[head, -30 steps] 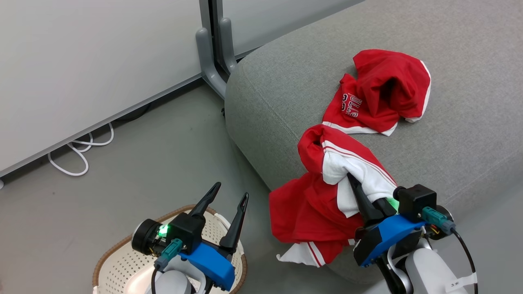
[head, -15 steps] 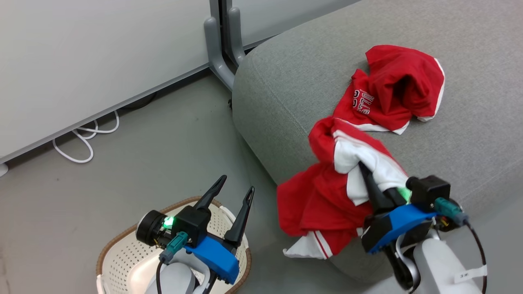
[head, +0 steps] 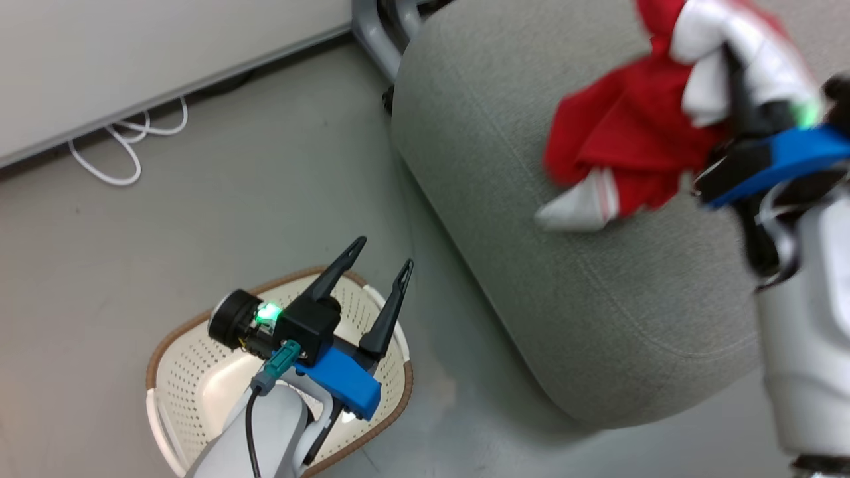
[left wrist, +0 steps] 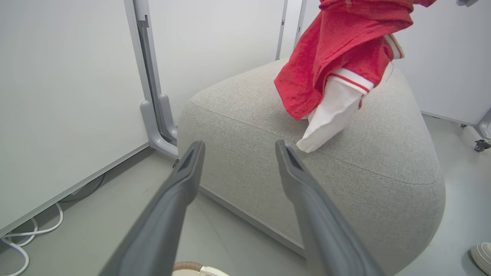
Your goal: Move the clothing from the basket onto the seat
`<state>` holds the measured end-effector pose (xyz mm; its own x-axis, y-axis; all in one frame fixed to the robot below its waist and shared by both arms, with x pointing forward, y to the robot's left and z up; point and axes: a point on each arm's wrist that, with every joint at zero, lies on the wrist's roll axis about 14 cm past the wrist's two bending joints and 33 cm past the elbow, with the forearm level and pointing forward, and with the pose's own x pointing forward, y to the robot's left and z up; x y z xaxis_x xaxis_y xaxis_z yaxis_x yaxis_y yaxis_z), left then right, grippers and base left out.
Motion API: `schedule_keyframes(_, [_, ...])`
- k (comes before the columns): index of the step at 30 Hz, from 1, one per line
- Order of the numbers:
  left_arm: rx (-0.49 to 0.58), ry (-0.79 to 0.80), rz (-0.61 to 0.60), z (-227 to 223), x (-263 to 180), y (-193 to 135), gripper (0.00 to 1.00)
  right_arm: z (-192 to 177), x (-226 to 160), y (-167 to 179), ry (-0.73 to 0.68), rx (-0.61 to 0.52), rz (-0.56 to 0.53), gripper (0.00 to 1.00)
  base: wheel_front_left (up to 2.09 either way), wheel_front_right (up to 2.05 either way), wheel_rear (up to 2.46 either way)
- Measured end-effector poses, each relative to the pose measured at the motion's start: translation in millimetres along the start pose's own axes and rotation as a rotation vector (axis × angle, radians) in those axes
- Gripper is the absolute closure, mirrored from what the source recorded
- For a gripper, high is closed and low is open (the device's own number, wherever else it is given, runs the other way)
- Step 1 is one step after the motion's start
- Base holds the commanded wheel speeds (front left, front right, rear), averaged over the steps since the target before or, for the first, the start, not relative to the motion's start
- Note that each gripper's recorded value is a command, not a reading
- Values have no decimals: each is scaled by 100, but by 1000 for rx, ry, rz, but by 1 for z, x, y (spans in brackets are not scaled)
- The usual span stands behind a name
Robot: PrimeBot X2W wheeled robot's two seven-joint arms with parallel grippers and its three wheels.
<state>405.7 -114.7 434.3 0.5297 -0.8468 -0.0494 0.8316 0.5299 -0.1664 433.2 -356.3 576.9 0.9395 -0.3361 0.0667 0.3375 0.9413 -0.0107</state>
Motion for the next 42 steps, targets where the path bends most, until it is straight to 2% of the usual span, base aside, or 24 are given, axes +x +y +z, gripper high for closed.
schedule_keyframes(9, [-5, -25, 43, -11, 5, 45, 0, 68, 78, -55, -113, -134, -129, 100, 0, 0, 0])
schedule_keyframes(14, [-11, -29, 85, -25, 1, 75, 0, 79, 107, -81, -146, -201, -211, 100, 0, 0, 0])
schedule_keyframes(21, [-30, -13, 127, -54, -7, 106, 0, 3, 130, -98, -35, -189, -275, 100, 0, 0, 0])
schedule_keyframes(25, [-32, 2, 147, -70, -10, 122, 0, -60, 132, -96, 62, -180, -286, 100, 0, 0, 0])
schedule_keyframes(30, [-49, 9, 165, -86, -9, 134, 0, -142, 115, -92, 226, -153, -302, 100, 0, 0, 0])
schedule_keyframes(34, [-44, 8, 165, -87, -8, 136, 0, -160, 107, -93, 262, -170, -307, 100, 0, 0, 0])
schedule_keyframes(40, [-32, 4, 170, -82, -8, 139, 0, -164, 103, -96, 274, -170, -318, 100, 0, 0, 0])
schedule_keyframes(41, [-31, 4, 171, -81, -8, 139, 0, -164, 102, -96, 274, -168, -319, 86, 0, 0, 0])
schedule_keyframes(42, [-30, 3, 172, -81, -9, 139, 0, -163, 101, -97, 274, -169, -321, 61, 0, 0, 0])
